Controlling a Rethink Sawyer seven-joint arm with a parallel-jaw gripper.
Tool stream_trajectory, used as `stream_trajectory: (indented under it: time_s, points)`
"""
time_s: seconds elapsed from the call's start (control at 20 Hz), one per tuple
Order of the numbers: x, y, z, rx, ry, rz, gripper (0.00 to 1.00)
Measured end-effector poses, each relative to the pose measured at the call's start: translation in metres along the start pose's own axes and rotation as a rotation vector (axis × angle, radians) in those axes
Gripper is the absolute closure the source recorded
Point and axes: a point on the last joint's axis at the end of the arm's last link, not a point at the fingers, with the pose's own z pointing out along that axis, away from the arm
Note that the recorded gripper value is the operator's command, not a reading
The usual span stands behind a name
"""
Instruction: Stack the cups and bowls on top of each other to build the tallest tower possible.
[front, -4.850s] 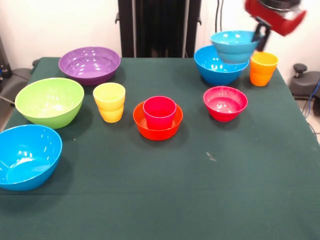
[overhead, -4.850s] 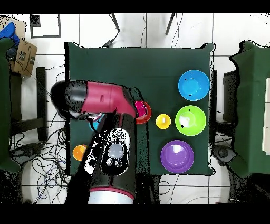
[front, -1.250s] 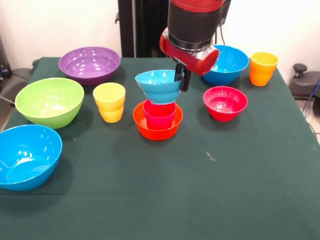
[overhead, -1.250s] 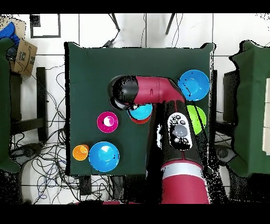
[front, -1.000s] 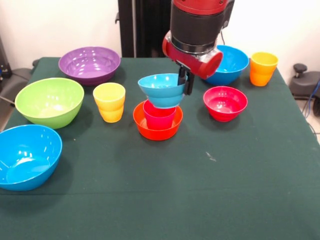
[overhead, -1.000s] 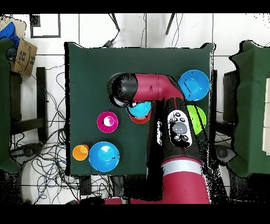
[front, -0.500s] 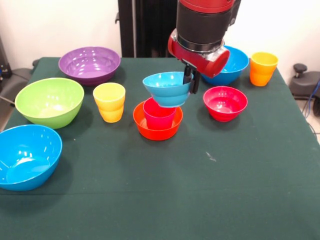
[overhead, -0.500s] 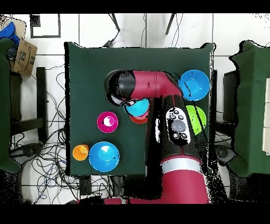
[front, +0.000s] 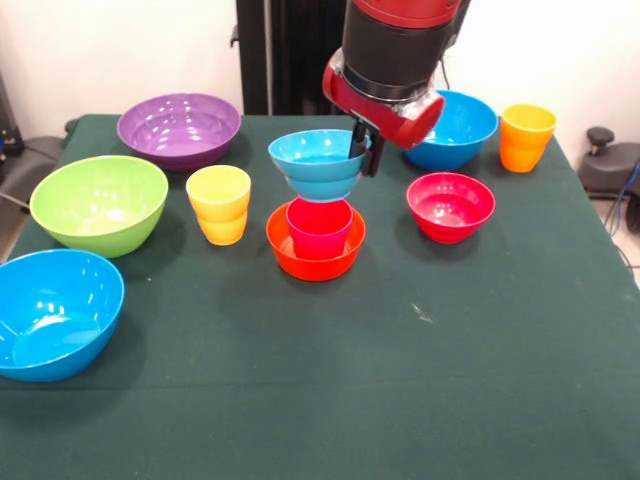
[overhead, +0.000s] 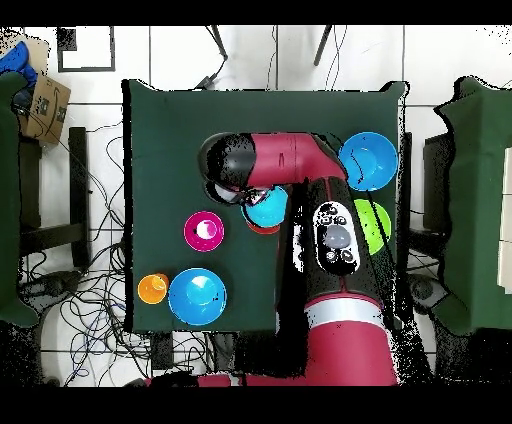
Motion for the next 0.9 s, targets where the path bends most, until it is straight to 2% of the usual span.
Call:
stream_trajectory:
  time_s: [0.3,0.9]
  points:
    - [-0.0005,-0.0024,0.0029,0.011,-0.009,-0.010,1.00]
    - [-0.0053,-0.0079,0.0050,0.004,0.002,0.000,1.00]
